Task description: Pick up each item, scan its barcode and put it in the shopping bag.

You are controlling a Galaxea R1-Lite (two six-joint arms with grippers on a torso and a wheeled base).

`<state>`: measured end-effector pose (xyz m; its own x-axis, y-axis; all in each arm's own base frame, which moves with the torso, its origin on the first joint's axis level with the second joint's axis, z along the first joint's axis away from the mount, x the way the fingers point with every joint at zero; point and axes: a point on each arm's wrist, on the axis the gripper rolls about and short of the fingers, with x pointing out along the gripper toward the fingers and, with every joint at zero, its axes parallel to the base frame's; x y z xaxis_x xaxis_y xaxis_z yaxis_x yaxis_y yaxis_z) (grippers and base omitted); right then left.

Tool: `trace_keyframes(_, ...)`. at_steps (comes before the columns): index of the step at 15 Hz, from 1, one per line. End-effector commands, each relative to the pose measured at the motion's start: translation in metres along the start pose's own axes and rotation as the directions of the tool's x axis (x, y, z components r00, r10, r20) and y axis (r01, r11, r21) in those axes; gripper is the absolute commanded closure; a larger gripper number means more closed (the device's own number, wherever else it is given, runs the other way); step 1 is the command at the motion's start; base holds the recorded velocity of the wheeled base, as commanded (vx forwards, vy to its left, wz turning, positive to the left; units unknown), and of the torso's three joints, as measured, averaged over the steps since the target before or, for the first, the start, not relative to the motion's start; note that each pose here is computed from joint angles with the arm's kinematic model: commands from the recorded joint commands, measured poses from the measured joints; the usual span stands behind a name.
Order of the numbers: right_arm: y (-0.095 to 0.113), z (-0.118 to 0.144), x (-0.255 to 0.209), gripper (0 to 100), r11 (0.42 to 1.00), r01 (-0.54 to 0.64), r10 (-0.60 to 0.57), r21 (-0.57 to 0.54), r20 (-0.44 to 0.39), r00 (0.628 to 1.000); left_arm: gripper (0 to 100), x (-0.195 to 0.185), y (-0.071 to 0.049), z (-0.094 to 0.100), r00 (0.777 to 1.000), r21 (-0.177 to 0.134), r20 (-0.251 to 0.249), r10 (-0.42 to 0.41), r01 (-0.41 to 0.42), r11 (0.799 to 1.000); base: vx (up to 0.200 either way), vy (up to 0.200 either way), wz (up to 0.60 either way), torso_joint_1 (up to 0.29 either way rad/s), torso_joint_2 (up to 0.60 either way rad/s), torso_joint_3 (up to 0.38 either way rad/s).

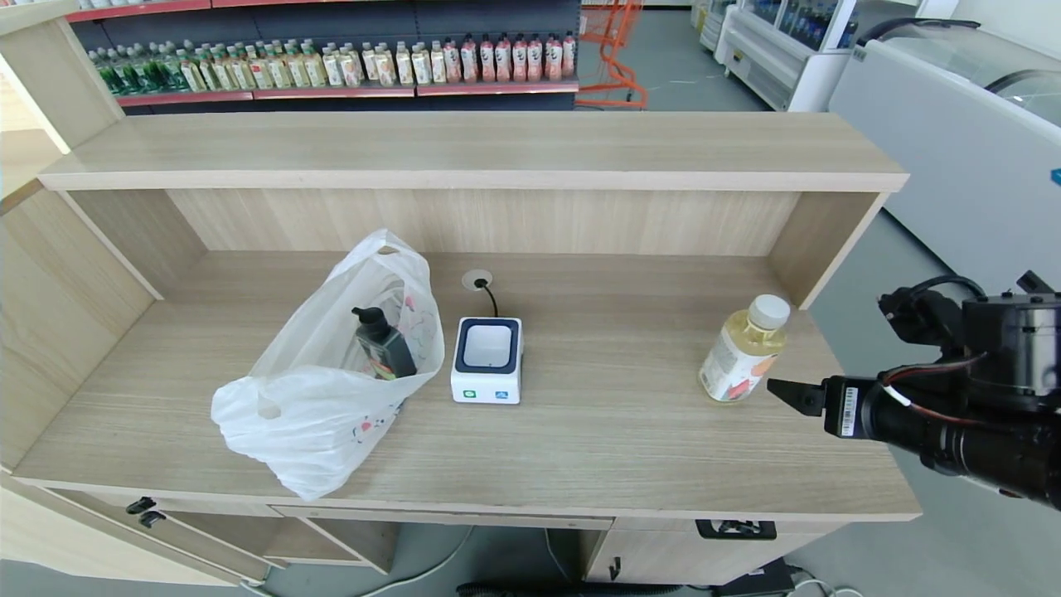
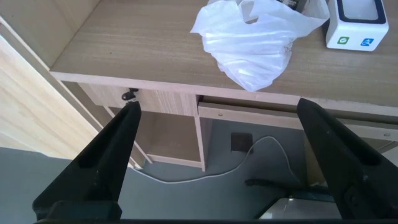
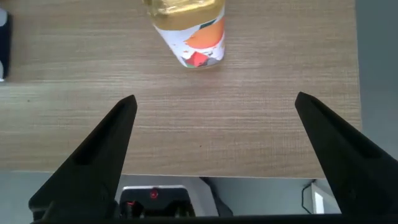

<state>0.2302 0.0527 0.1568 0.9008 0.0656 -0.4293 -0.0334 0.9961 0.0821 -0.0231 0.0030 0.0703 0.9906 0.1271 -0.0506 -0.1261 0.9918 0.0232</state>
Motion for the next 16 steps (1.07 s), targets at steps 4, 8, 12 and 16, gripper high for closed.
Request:
trace_keyframes(4,0.001,-0.011,0.039,0,0.999,0.051,-0.051,0.005,0.009,0.999,0,0.000,0.000,0.000,1.000,0.000,0.000,0.001,-0.001,1.000,0.000,0.000,0.00,0.000,0.00,0.000)
trace_keyframes(8,0.009,-0.019,0.072,0,1.000,-0.002,0.002,-0.005,0.065,0.998,0,0.000,0.000,0.000,1.000,0.000,0.000,0.001,-0.001,1.000,0.000,0.000,0.00,0.000,0.00,0.000)
trace_keyframes(12,0.015,-0.018,0.091,0,0.993,-0.061,0.073,-0.104,0.113,0.991,0,0.000,0.000,0.000,1.000,0.000,0.000,0.001,-0.001,1.000,0.000,0.000,0.00,0.000,0.00,0.000)
trace_keyframes(16,0.020,-0.011,0.103,0,0.987,-0.073,0.096,-0.145,0.155,0.983,0,0.000,0.000,0.000,1.000,0.000,0.000,0.001,-0.001,1.000,0.000,0.000,0.00,0.000,0.00,0.000)
